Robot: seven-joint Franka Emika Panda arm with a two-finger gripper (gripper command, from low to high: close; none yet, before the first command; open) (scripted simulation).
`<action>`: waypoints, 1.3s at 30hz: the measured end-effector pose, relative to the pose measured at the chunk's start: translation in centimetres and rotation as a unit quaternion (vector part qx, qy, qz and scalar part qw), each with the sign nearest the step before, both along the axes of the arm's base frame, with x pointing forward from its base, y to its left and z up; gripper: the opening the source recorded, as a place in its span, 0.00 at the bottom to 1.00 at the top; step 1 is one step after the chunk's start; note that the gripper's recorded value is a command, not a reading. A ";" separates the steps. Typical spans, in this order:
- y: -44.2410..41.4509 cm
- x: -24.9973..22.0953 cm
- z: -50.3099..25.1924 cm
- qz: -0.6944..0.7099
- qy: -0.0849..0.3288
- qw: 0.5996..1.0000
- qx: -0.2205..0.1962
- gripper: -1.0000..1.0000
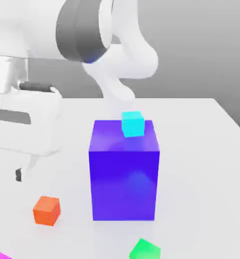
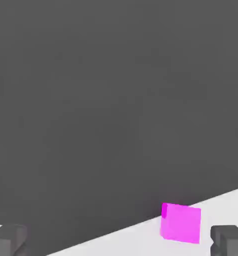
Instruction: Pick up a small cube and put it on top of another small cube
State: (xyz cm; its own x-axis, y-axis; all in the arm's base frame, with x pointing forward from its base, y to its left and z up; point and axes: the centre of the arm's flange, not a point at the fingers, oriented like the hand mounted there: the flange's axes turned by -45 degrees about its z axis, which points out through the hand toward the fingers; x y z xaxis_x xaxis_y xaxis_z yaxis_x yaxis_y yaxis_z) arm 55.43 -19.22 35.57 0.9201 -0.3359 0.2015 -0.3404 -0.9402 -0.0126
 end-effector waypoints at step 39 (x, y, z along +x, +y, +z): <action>24.1 -4.1 -17.0 0.130 0.100 0.986 0.016 1.00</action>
